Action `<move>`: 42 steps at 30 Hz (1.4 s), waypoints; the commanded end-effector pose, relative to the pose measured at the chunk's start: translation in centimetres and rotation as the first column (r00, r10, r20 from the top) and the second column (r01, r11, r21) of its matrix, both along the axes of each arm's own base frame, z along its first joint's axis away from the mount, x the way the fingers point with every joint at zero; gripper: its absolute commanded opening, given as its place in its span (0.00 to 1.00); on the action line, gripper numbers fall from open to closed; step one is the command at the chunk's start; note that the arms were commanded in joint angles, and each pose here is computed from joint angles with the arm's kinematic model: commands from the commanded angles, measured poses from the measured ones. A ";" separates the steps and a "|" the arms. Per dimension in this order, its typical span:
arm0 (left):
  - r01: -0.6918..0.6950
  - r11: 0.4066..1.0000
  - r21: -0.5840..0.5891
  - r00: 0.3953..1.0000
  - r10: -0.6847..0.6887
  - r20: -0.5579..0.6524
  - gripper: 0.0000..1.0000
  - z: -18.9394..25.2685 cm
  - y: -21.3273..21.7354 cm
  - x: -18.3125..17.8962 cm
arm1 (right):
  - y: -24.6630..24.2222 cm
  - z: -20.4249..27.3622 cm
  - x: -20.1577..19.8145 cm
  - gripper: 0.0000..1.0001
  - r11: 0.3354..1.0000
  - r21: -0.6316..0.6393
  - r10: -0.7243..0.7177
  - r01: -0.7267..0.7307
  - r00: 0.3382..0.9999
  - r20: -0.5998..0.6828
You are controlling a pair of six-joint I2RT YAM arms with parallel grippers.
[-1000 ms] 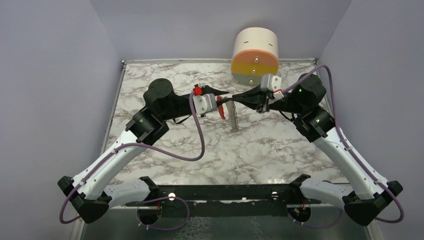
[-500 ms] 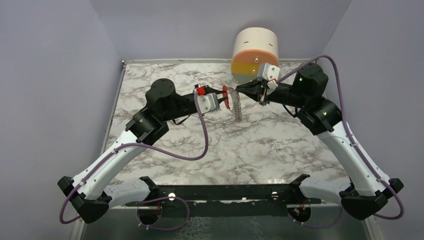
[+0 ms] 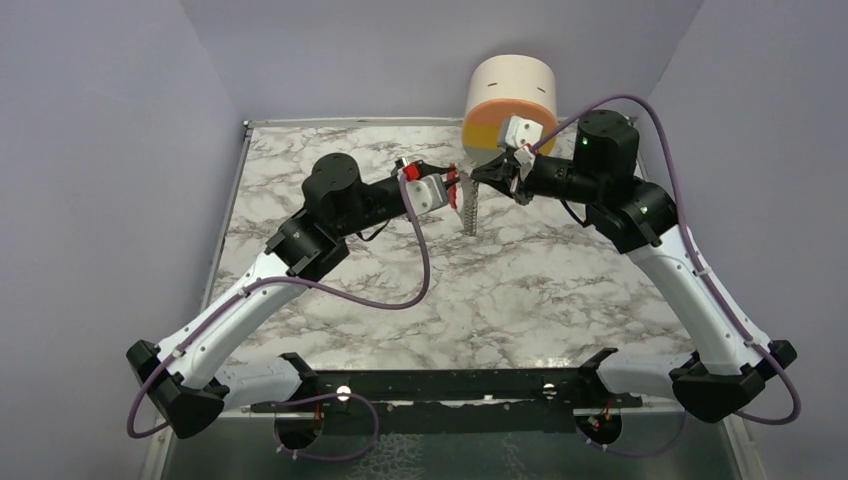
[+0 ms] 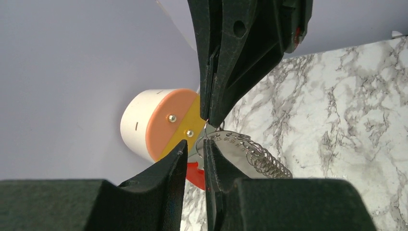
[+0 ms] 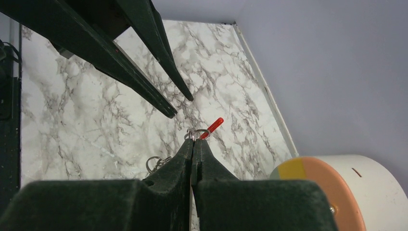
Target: Remove the keys from the keyring
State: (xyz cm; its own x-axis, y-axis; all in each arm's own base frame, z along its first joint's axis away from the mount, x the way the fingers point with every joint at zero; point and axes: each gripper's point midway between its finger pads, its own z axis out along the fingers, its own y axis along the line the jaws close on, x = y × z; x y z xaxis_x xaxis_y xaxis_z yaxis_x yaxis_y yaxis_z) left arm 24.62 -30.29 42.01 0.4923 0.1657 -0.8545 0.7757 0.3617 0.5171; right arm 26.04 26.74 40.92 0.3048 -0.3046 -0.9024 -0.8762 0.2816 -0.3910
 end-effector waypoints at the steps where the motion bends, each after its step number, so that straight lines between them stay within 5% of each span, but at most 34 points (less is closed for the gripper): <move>1: -0.029 1.000 -0.009 0.999 0.029 0.033 0.20 0.9 -0.5 1.4 | -0.3 0.9 -0.2 0.01 1.000 -0.002 -0.018 0.019 0.999 0.026; 15: 0.012 0.999 0.038 1.000 -0.013 0.015 0.18 0.1 -1.4 1.4 | 0.5 0.4 -0.1 0.01 0.999 -0.020 -0.031 0.032 0.999 0.028; 31: 0.062 0.989 0.138 0.998 -0.065 0.022 0.32 -1.1 -0.4 -0.4 | 0.2 0.2 0.4 0.01 0.997 -0.015 -0.069 0.070 0.997 0.038; 42: 0.083 0.991 0.100 0.996 -0.087 0.029 0.20 -0.3 -1.0 -0.4 | 0.3 0.1 0.0 0.01 0.998 -0.018 -0.060 0.061 0.997 0.038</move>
State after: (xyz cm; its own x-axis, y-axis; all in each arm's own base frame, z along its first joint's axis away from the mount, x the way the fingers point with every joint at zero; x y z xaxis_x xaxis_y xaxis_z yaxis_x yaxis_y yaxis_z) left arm 24.88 -31.21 39.44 0.4987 0.2638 -0.8256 0.7959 0.2377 0.5568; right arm 26.18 27.03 39.84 0.2846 -0.3596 -0.8886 -0.8631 0.3074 -0.4008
